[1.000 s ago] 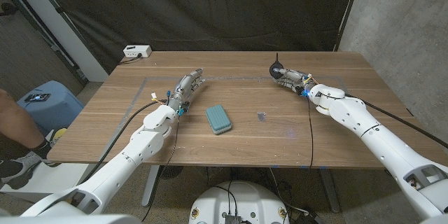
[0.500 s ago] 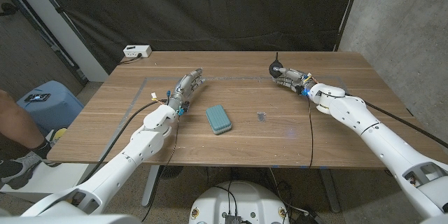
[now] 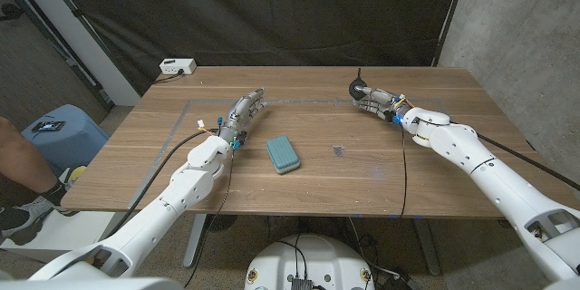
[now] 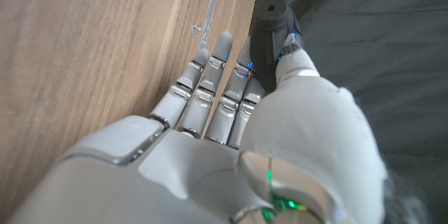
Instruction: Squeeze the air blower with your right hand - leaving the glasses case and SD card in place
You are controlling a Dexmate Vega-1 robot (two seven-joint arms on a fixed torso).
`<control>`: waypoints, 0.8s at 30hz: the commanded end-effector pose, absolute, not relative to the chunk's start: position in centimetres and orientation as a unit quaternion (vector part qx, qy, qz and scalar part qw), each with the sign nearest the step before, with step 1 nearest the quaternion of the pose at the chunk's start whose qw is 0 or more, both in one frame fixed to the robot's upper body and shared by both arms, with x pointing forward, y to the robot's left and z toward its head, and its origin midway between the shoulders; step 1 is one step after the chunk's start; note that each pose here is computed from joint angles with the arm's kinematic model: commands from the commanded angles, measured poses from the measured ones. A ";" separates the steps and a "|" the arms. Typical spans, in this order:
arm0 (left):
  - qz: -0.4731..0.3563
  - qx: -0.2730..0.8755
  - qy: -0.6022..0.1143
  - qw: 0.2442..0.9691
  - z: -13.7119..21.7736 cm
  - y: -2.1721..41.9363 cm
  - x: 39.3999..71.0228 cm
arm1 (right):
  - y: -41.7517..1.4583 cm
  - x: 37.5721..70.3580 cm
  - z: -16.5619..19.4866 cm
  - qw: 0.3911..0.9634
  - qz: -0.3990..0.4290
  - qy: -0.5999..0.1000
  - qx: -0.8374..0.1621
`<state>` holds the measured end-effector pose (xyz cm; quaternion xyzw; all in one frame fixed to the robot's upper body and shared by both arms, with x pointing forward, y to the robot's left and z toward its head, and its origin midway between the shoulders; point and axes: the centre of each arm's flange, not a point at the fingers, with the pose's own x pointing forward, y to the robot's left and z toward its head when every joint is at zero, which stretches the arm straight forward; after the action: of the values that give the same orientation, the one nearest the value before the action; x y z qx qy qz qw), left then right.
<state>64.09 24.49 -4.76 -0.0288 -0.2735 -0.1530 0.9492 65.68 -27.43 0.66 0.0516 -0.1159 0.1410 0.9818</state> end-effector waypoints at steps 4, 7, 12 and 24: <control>-0.162 -0.023 -0.274 0.948 -4.5 23.9 64.2 | -27.8 65.5 0.6 0.980 0.155 -0.115 0.056; -0.161 -0.023 -0.274 0.948 -4.5 23.9 64.1 | -27.8 65.5 0.5 0.979 0.157 -0.114 0.058; -0.160 -0.024 -0.272 0.949 -4.7 23.7 63.9 | -27.9 65.5 0.4 0.978 0.165 -0.115 0.060; -0.160 -0.024 -0.272 0.948 -4.8 23.2 63.8 | -28.6 65.5 0.2 0.976 0.176 -0.115 0.062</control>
<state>63.90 23.75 -4.68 -0.0232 -0.2727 -0.1592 0.9485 65.55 -28.11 0.37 0.0581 -0.1137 0.1661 0.9778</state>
